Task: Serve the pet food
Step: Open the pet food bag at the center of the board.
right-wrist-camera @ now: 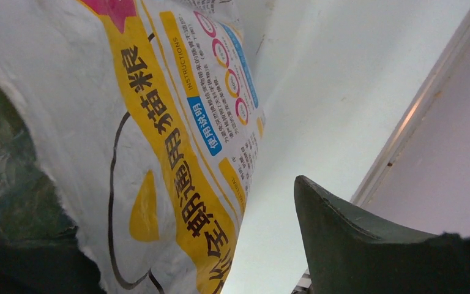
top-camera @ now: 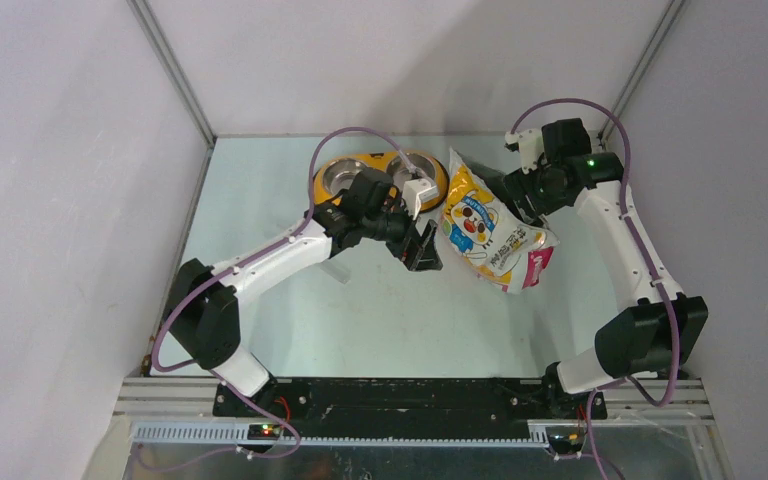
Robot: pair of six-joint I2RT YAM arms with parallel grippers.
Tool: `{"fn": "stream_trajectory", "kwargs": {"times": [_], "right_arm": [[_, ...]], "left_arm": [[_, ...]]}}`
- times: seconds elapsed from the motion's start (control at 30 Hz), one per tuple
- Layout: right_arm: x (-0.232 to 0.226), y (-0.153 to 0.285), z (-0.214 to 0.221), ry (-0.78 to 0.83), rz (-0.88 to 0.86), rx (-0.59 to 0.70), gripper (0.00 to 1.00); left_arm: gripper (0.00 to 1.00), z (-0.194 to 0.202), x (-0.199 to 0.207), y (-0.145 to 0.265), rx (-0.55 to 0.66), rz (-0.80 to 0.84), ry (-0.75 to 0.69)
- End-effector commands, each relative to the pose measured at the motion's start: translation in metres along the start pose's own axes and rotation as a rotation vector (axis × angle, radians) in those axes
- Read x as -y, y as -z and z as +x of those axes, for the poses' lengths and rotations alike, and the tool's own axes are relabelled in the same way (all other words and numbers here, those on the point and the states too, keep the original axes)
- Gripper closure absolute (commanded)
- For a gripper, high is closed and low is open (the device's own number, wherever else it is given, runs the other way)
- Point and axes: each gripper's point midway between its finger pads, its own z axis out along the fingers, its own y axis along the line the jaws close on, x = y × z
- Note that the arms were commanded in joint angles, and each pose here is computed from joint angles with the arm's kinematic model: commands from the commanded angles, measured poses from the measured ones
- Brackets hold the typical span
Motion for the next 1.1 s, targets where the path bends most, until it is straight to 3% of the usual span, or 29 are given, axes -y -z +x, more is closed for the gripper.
{"fn": "stream_trajectory", "kwargs": {"times": [0.0, 0.3, 0.53, 0.83, 1.07], "right_arm": [[-0.003, 0.026, 0.004, 0.039, -0.023, 0.014, 0.29], [-0.012, 0.053, 0.027, 0.127, -0.06, -0.021, 0.28], [-0.02, 0.064, 0.016, 0.127, -0.107, 0.023, 0.28], [0.007, 0.121, -0.056, 0.137, 0.147, 0.351, 0.27], [-0.037, 0.156, -0.091, 0.171, 0.038, 0.604, 0.27]], "left_arm": [[0.02, -0.023, 0.014, 0.008, 0.05, 0.032, -0.037], [0.02, -0.023, 0.015, 0.008, 0.051, 0.034, -0.035], [0.02, -0.022, 0.014, 0.006, 0.047, 0.033, -0.031], [0.02, -0.02, 0.012, 0.004, 0.039, 0.034, -0.027], [0.02, -0.019, 0.012, 0.002, 0.035, 0.033, -0.025]]}}
